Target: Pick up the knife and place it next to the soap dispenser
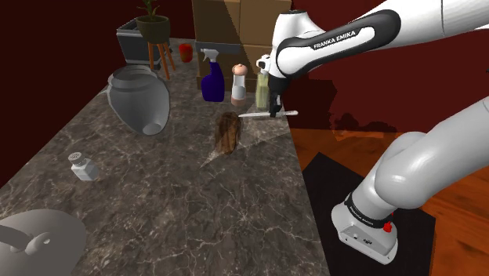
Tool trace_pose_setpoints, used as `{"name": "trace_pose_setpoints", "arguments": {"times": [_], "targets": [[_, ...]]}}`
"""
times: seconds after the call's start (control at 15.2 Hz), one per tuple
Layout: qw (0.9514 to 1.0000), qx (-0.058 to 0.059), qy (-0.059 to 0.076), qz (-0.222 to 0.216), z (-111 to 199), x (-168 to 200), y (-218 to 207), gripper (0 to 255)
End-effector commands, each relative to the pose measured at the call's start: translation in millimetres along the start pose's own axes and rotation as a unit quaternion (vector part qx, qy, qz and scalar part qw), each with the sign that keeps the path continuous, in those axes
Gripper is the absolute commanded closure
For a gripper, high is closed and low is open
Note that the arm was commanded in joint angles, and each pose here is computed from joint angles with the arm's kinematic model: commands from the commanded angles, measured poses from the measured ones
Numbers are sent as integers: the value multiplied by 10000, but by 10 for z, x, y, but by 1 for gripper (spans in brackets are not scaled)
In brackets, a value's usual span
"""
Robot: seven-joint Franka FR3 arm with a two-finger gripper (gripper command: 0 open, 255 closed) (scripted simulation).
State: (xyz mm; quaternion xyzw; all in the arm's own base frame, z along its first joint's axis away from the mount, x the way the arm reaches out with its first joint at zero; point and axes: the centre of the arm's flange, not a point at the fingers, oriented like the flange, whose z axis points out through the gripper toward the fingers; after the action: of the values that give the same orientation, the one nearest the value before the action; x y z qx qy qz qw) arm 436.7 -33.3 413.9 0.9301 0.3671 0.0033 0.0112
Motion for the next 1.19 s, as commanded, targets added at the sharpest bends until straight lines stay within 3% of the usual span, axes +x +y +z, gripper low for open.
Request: {"name": "trace_pose_setpoints", "arguments": {"times": [0.0, 0.66, 1.12], "targets": [[10000, -2, 2, -1, 105, -7, -9, 255], [10000, -2, 2, -1, 633, -6, -21, 255], [10000, -2, 2, -1, 636, -6, -21, 255]]}}
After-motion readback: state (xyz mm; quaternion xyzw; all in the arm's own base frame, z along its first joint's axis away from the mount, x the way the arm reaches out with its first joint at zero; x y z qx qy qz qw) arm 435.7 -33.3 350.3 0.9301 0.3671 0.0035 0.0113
